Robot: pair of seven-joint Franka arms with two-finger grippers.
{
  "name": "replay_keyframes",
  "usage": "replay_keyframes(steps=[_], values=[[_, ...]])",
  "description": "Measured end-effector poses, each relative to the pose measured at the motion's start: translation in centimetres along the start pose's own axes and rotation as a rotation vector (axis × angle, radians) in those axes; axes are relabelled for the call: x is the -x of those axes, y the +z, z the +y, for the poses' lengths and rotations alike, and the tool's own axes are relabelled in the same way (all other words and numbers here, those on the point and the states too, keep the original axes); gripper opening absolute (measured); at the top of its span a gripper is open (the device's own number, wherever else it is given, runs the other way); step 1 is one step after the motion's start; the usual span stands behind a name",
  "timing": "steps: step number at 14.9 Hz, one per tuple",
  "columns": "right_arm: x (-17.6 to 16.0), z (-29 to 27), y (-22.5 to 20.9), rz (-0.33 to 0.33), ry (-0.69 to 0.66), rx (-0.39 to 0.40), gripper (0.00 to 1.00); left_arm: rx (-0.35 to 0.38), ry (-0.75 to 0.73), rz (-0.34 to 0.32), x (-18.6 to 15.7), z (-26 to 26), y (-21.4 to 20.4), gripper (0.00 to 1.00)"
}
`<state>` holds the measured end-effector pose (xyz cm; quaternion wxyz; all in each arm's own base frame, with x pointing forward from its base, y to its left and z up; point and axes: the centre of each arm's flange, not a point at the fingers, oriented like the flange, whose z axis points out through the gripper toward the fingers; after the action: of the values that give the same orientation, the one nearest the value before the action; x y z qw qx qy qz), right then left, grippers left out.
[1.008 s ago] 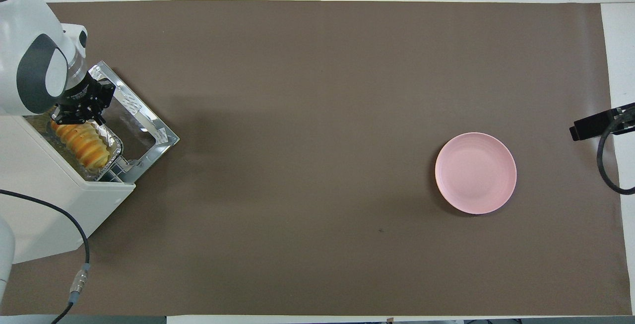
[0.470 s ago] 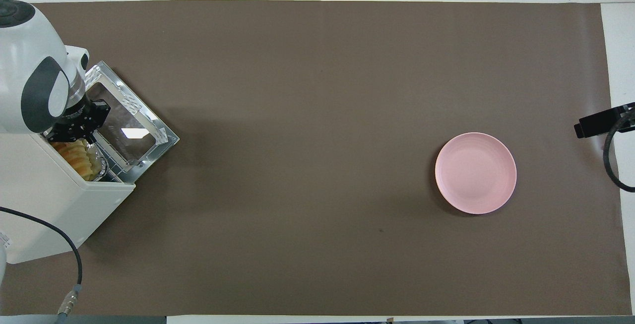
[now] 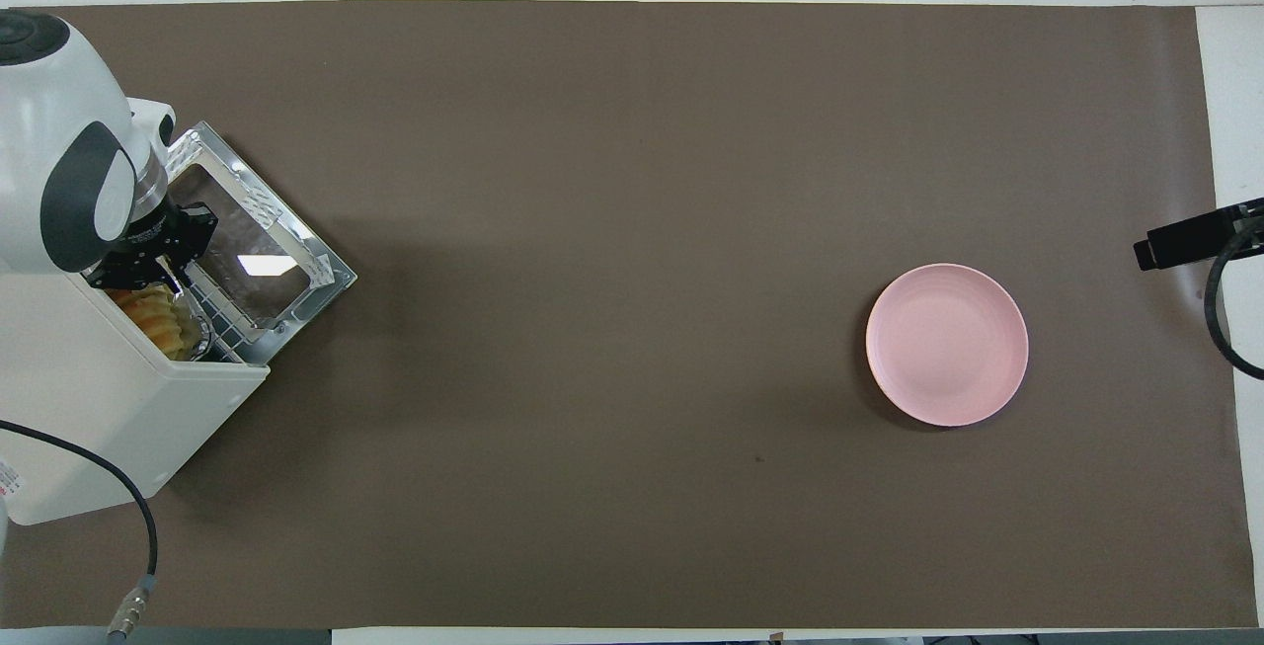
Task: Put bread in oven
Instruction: 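Open the left gripper and withdraw it from the oven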
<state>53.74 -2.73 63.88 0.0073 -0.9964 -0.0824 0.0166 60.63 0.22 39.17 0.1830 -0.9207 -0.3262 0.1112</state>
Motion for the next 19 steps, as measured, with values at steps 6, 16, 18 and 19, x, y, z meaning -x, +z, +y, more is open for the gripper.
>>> replay_keyframes(steps=[6,16,18,19], values=[[0.1,0.0,0.0,-0.002,0.0,0.0,1.0,0.05,0.021,0.057,-0.3,0.1,-2.9,0.8],[0.1,0.0,-0.1,-0.001,0.0,0.0,1.0,0.196,0.549,0.033,5.1,-12.8,-15.9,1.0],[0.1,0.0,-0.1,-0.001,0.0,0.0,1.0,0.222,0.62,0.008,6.7,-14.8,-16.6,1.0],[0.1,0.0,-0.1,-0.001,0.0,0.0,1.0,0.229,0.674,0.009,7.4,-14.7,-16.9,1.0]])
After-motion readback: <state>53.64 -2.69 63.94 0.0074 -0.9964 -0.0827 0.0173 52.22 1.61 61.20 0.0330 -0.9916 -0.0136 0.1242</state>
